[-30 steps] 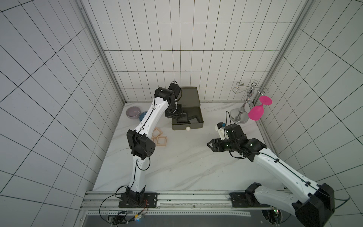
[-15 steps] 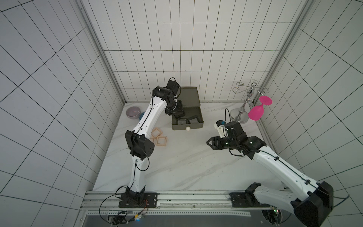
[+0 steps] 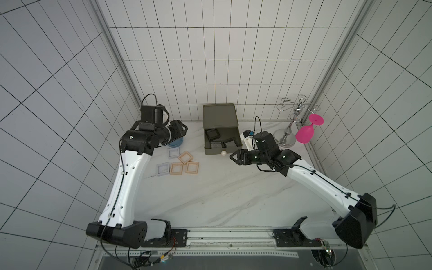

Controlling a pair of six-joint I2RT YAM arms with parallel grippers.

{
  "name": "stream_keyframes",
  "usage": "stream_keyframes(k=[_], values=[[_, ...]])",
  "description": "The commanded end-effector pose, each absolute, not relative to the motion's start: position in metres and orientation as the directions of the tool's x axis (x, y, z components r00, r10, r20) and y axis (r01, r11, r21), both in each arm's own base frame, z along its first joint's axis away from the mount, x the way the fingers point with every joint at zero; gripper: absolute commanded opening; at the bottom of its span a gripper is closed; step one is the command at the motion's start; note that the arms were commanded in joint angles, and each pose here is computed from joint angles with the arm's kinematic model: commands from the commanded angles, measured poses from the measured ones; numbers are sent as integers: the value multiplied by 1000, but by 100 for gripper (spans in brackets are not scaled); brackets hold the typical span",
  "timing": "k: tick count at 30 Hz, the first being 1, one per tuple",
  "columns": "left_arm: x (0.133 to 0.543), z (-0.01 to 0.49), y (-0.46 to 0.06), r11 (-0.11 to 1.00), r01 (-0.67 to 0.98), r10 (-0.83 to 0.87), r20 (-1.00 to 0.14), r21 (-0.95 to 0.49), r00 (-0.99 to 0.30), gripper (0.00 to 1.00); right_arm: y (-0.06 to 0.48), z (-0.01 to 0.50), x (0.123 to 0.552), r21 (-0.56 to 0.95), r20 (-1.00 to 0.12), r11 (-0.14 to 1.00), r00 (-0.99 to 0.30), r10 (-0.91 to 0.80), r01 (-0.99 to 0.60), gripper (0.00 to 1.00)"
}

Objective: Place the brooch boxes into the drawer by color
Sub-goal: Close the drawer in the storage box.

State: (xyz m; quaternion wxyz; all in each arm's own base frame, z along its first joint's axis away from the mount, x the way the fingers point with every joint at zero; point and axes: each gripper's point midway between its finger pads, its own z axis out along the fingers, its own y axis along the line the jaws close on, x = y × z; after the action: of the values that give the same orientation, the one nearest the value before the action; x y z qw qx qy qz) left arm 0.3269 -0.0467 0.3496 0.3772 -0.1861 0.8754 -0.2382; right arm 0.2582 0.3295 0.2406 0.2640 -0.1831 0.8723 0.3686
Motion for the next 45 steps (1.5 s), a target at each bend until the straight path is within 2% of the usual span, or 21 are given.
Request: stream_keyframes(k=[1, 6, 11, 21, 23, 26, 28, 45], values=[[319, 345, -33, 805, -84, -509, -611, -588, -606, 55, 350, 260, 272, 581, -612, 648, -789, -51, -493, 59], [314, 314, -37, 794, -80, -507, -584, -603, -634, 56, 360, 242, 285, 561, -604, 690, -796, -36, -457, 57], [314, 311, -35, 812, -76, -485, -596, -579, -640, 60, 369, 228, 298, 543, -601, 721, -799, -25, -431, 56], [315, 304, -34, 819, -71, -468, -592, -569, -656, 60, 381, 210, 316, 501, -611, 749, -790, -49, -434, 50], [315, 301, -34, 820, -77, -468, -586, -567, -662, 61, 382, 208, 321, 494, -616, 755, -786, -45, -430, 45], [315, 296, -34, 820, -85, -467, -576, -566, -671, 61, 387, 209, 325, 482, -627, 754, -777, -59, -446, 29], [315, 294, -33, 821, -84, -465, -577, -564, -671, 61, 389, 211, 328, 479, -633, 753, -772, -59, -451, 26], [317, 282, -29, 825, -97, -458, -558, -557, -692, 61, 395, 234, 379, 449, -687, 753, -725, -53, -481, 24]])
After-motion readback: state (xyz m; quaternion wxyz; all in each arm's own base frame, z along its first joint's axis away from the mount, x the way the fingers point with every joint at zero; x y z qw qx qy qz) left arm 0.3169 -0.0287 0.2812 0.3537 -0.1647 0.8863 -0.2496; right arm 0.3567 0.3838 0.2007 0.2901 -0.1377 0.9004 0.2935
